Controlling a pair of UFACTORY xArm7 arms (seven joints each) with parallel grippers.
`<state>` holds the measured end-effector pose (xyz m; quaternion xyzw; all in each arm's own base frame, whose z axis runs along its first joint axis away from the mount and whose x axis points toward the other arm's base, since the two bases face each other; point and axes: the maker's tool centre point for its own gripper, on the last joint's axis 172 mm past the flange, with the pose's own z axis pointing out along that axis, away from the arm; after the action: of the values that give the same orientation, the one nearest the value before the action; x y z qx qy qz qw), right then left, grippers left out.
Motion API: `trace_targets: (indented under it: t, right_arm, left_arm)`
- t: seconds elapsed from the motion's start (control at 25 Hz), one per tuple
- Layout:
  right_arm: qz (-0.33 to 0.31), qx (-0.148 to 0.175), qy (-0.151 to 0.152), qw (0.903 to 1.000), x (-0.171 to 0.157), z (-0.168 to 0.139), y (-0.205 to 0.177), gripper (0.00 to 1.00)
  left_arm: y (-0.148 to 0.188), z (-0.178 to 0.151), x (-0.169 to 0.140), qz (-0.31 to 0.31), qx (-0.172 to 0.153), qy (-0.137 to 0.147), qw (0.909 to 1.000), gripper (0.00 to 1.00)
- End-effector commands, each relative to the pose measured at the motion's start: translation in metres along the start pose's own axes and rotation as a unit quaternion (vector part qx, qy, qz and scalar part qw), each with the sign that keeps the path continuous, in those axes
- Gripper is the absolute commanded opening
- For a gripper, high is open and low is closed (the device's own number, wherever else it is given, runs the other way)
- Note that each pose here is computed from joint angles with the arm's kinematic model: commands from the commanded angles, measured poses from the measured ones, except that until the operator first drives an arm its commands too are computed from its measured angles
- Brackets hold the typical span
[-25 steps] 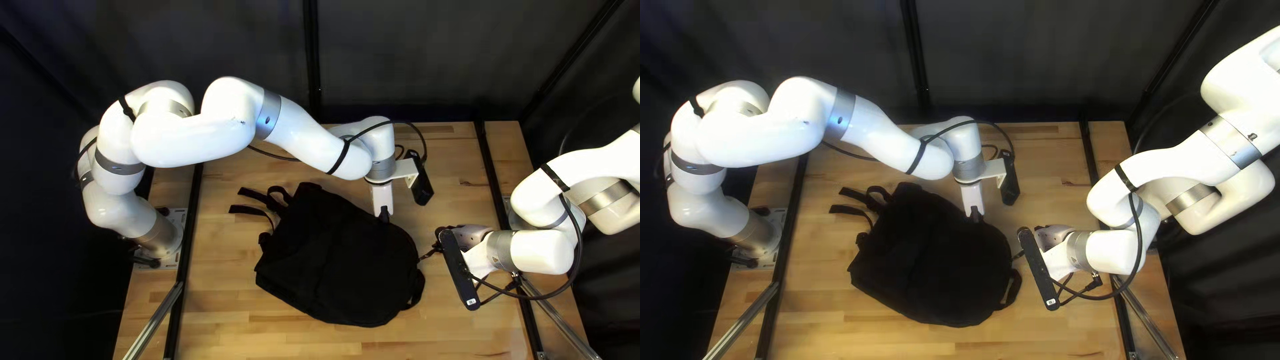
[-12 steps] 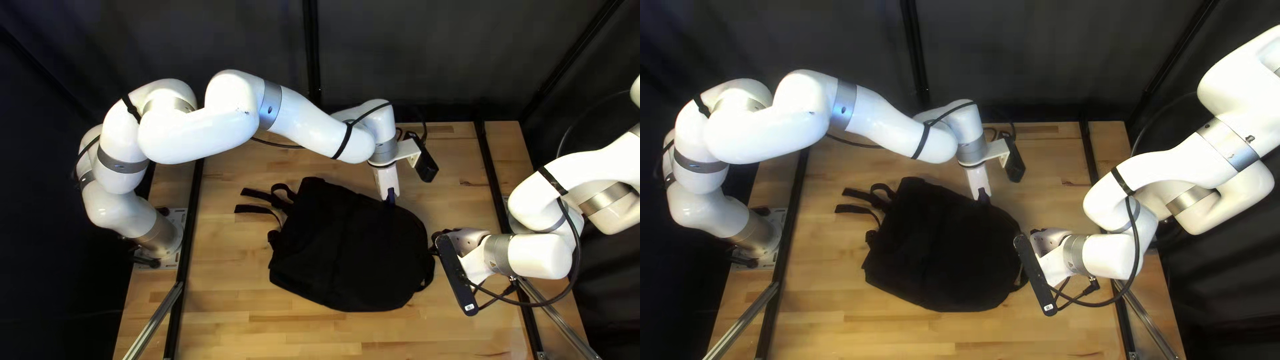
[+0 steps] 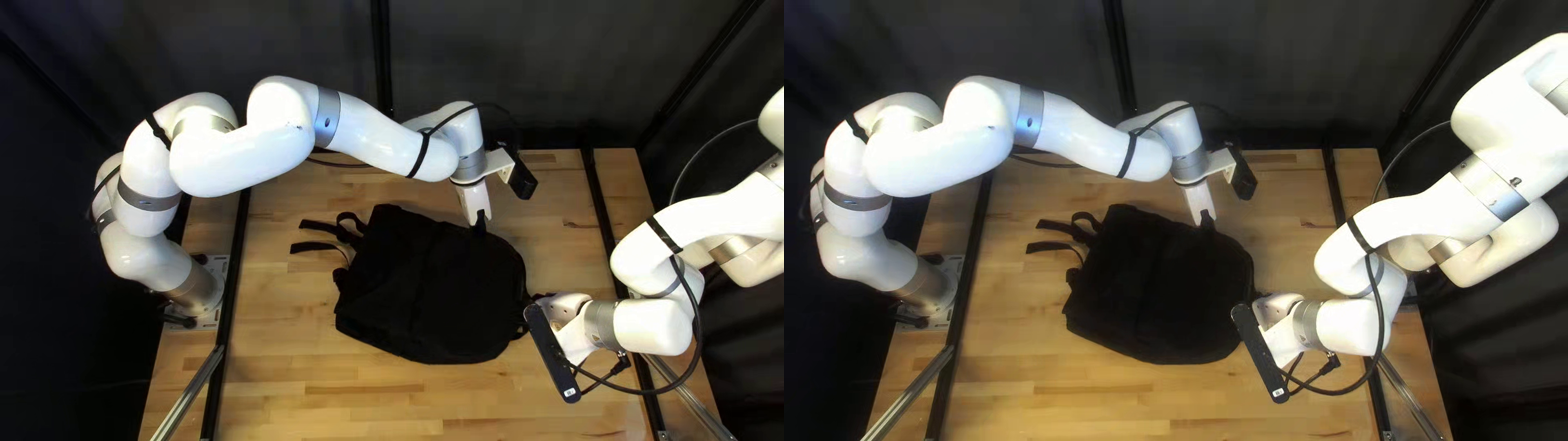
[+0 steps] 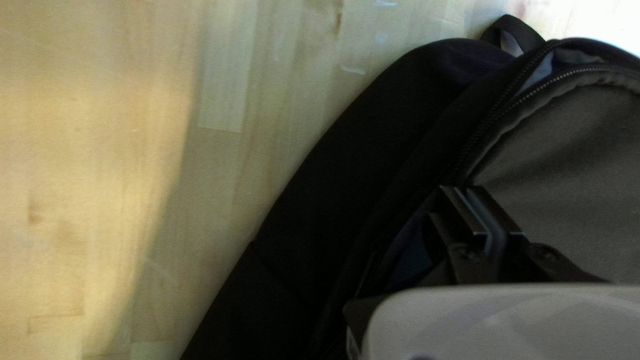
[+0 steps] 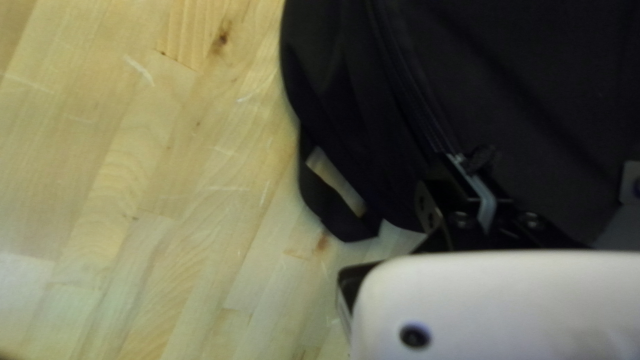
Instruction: Remove a lunch box from a kids backpack
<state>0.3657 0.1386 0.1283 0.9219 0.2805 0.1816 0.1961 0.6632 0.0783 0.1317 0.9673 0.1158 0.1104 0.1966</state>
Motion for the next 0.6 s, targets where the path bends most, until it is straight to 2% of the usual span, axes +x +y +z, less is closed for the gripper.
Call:
trace_targets:
  t: [0.04, 0.6]
  right_arm:
    - [-0.003, 0.004, 0.003, 1.0, 0.007, 0.001, 0.0, 0.0]
    - [-0.011, 0.022, 0.011, 0.9996, 0.03, 0.017, 0.0, 0.0]
  left_arm:
    - [-0.004, -0.01, 0.004, -0.003, 0.004, 0.002, 1.0, 0.0]
    - [-0.019, -0.02, 0.012, -0.019, 0.01, 0.013, 0.9997, 0.0]
